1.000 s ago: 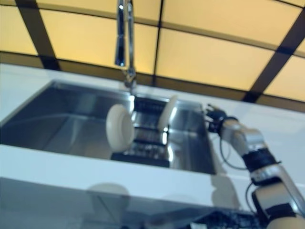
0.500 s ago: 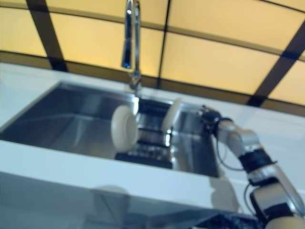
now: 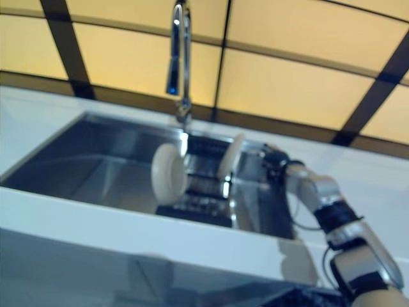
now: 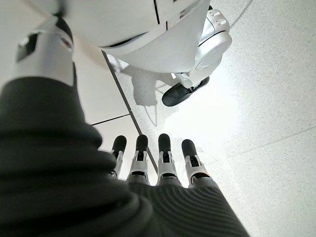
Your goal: Take plates into dishwasher
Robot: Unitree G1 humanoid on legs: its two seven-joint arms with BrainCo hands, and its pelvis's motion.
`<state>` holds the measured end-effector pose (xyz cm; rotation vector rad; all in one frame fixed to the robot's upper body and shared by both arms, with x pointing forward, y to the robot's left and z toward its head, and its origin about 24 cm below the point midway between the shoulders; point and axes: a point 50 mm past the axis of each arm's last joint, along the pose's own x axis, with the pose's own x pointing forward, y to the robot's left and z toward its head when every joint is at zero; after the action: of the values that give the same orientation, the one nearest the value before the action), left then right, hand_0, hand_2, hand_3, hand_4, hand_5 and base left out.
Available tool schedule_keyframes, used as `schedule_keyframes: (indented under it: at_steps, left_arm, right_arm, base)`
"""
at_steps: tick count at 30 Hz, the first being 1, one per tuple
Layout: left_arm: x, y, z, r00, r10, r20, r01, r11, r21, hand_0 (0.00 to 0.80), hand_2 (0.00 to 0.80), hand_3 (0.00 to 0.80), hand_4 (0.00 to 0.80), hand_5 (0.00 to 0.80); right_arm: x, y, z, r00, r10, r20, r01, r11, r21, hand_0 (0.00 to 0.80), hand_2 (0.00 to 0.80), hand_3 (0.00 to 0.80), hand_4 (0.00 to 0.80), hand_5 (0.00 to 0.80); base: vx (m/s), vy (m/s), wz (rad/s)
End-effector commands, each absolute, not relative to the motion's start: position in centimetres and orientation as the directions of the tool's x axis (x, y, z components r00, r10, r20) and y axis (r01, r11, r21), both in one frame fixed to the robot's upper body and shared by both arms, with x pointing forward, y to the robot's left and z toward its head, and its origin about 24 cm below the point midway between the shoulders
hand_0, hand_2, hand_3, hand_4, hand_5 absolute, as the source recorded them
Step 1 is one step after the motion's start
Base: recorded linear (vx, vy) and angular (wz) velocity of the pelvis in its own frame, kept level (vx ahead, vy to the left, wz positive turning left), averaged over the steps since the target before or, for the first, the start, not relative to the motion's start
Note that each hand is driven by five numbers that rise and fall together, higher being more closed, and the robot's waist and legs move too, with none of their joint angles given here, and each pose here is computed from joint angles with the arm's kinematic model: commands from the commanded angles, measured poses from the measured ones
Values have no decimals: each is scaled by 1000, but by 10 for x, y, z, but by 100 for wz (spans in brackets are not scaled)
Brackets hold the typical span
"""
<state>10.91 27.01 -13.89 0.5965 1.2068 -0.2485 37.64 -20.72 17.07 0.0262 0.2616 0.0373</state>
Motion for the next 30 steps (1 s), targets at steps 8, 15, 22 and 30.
schedule_keyframes:
  at_steps: [8, 15, 22, 30]
  left_arm:
    - [111, 275, -138, 331, 141, -933, 547, 777, 311, 0, 0, 0, 0, 0]
    - [109, 274, -138, 343, 145, -928, 541, 778, 321, 0, 0, 0, 0, 0]
    - [106, 282, -135, 337, 168, -927, 548, 765, 338, 0, 0, 0, 0, 0]
    - [135, 287, -123, 398, 177, -900, 516, 768, 380, 0, 0, 0, 0, 0]
  right_arm:
    - [388, -183, 220, 990, 107, -89, -107, 994, -1, 0, 0, 0, 0, 0]
    - [388, -223, 257, 987, -120, 106, 159, 823, -545, 0, 0, 0, 0, 0]
    - [356, -227, 357, 843, 30, 537, 533, 85, -842, 0, 0, 0, 0, 0]
    - [334, -211, 383, 713, 226, 663, 701, -254, -667, 0, 0, 0, 0, 0]
  base:
    - [2, 5, 2]
    - [-7, -3, 2]
    - [12, -50, 2]
    - [-91, -52, -1]
